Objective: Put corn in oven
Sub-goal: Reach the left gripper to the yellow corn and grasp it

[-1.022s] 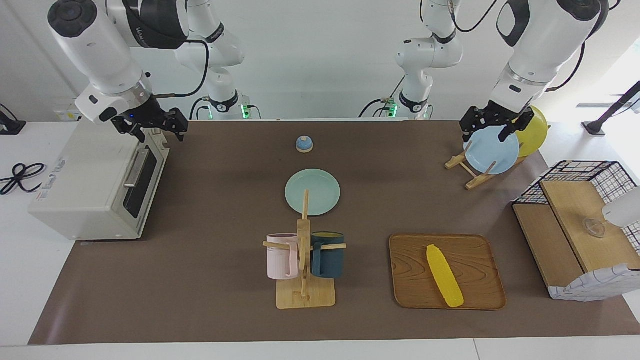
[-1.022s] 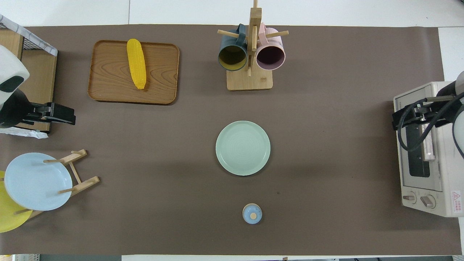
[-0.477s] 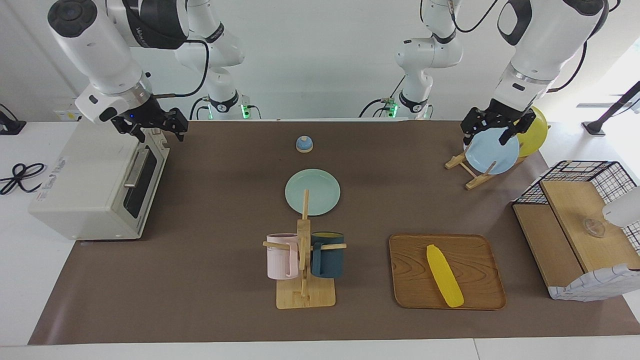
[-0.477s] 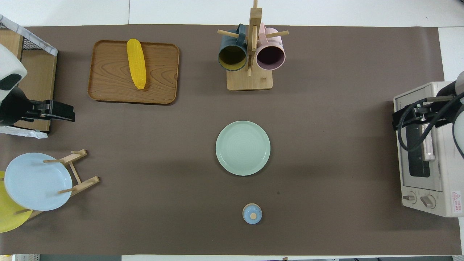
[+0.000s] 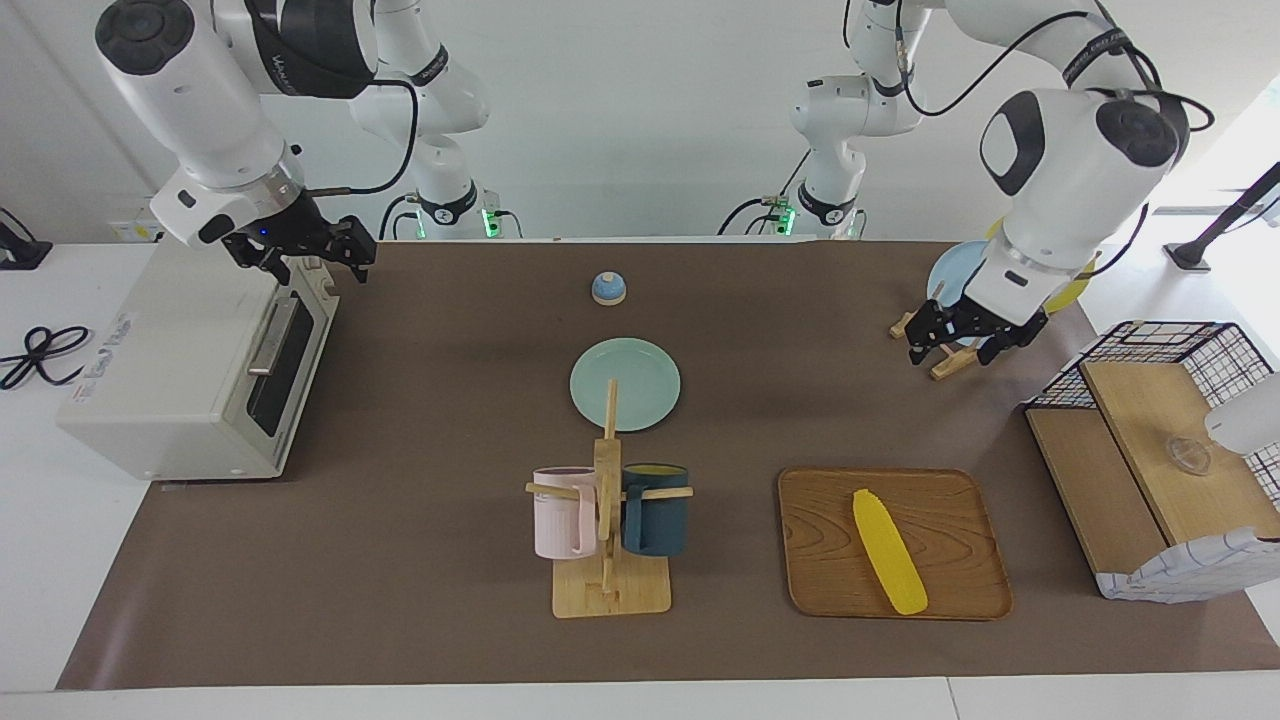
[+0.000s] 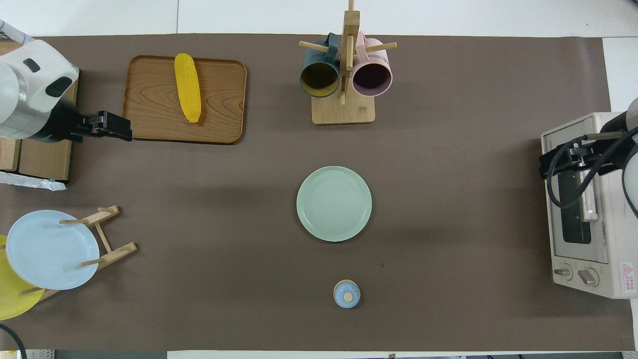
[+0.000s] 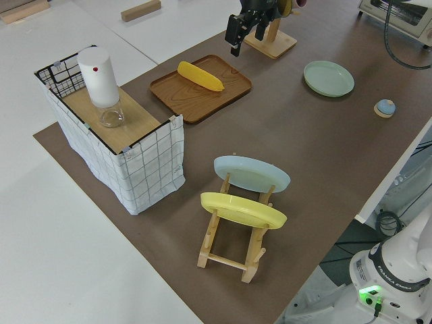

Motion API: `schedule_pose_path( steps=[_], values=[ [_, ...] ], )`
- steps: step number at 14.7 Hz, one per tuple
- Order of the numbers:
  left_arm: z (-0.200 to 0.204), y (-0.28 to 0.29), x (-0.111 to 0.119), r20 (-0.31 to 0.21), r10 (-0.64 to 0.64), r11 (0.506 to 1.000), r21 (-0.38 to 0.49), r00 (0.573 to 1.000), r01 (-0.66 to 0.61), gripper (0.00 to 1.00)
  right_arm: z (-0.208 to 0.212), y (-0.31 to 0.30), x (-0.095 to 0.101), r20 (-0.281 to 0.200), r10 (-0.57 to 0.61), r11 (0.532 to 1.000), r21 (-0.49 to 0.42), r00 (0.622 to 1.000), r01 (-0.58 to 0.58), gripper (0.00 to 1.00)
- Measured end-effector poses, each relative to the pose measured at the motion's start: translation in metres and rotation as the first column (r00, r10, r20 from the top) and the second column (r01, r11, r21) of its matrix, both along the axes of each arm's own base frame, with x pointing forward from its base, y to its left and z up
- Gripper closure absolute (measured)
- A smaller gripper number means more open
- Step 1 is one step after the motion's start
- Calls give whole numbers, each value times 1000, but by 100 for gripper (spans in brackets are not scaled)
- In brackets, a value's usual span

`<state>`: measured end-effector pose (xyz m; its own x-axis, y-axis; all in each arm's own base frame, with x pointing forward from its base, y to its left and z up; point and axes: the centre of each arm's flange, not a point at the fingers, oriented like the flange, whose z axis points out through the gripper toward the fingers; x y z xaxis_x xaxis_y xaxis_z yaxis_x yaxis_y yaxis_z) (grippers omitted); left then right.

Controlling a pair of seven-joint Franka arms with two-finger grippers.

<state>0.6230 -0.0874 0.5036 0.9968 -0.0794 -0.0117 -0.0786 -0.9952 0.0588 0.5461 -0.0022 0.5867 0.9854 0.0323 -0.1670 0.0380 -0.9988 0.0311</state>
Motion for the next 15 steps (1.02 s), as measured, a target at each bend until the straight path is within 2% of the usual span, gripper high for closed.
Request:
schedule_pose_path(
  steps=[4, 5, 8, 9, 12, 14, 15],
  values=[
    [-67, -28, 59, -37, -27, 1000, -15, 999, 27, 0, 0, 1, 0, 4, 1, 1000, 0, 1000, -1, 0],
    [-83, -36, 73, -41, -35, 999, -20, 999, 34, 0, 1, 0, 2, 17, 1, 1000, 0, 1000, -1, 0],
    [-123, -45, 105, -29, -29, 999, -21, 999, 29, 0, -12, -7, 8, 71, 51, 999, 6, 996, -52, 30],
    [-131, -44, 112, -13, -24, 999, -22, 1000, 24, 0, -20, -14, 7, 77, 68, 998, 9, 995, -69, 45],
    [-145, -45, 121, 15, -16, 1000, -27, 1000, 16, 0, -48, -45, -5, 93, 79, 997, 14, 993, -80, 79],
    [-160, -47, 124, 15, 3, 1000, -26, 1000, -3, 0, -68, -66, -17, 112, 93, 995, 15, 989, -96, 99],
    [-173, -47, 127, 16, 14, 1000, -24, 1000, -14, 0, -78, -74, -23, 110, 100, 995, 11, 989, -101, 99]
  ],
)
